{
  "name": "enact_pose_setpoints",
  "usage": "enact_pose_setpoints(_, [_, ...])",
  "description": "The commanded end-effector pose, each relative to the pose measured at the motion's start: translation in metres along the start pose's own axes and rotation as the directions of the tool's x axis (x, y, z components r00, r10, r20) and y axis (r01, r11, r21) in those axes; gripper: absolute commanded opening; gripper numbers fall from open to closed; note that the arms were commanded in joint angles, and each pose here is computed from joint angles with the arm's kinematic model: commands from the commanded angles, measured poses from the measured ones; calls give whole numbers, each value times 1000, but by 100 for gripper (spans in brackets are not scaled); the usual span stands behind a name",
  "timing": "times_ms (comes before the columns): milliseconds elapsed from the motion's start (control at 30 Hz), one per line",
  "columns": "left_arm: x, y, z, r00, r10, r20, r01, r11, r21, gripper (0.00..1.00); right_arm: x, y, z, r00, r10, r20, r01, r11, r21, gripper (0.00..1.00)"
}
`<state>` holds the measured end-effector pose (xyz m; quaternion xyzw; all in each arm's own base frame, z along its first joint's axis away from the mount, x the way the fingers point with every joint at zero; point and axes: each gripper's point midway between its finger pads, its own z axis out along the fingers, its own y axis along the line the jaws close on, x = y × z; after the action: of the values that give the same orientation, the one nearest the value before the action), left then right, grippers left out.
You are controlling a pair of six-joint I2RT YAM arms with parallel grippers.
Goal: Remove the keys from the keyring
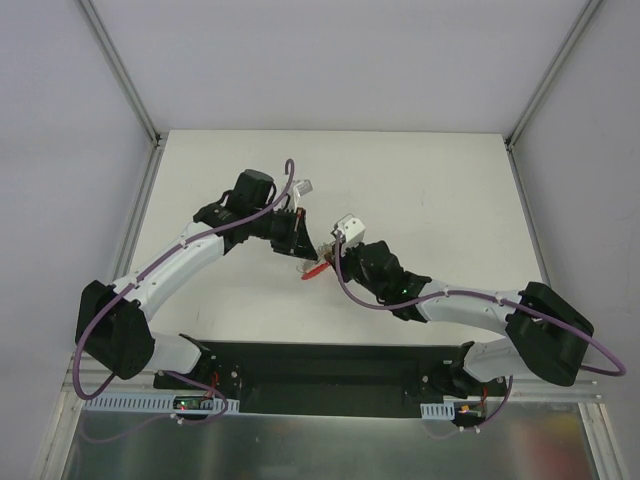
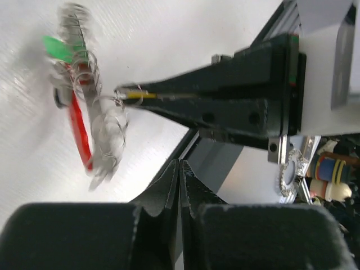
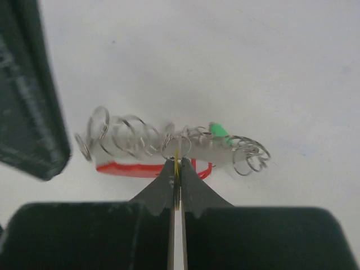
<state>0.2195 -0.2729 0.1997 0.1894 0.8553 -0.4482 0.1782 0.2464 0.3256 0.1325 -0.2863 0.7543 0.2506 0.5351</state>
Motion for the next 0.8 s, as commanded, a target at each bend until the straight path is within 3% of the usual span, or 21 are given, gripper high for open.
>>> enact_pose_setpoints(0, [19, -15, -5, 997, -41, -66, 47, 995, 91, 0, -19, -23, -1, 999, -10, 34, 6, 993, 121, 1])
enact_pose_setpoints(267, [21, -9, -1, 996, -47, -75, 53, 996, 75, 0, -18, -20, -1, 999, -28, 30, 24, 992, 123, 1])
enact_pose_setpoints(467, [6, 1, -6, 999, 41, -1, -41, 999, -10, 0, -20, -18, -3, 999, -25, 42, 21, 994, 106, 1])
enact_pose_setpoints(600, [-6, 5, -11, 982, 186, 44, -184, 982, -52, 17, -24, -11, -4, 998, -22, 57, 18, 997, 71, 1])
enact_pose_setpoints(767, [-17, 7, -16, 927, 344, 152, -333, 938, -97, 24, -26, -8, -3, 998, -11, 65, 7, 998, 57, 1])
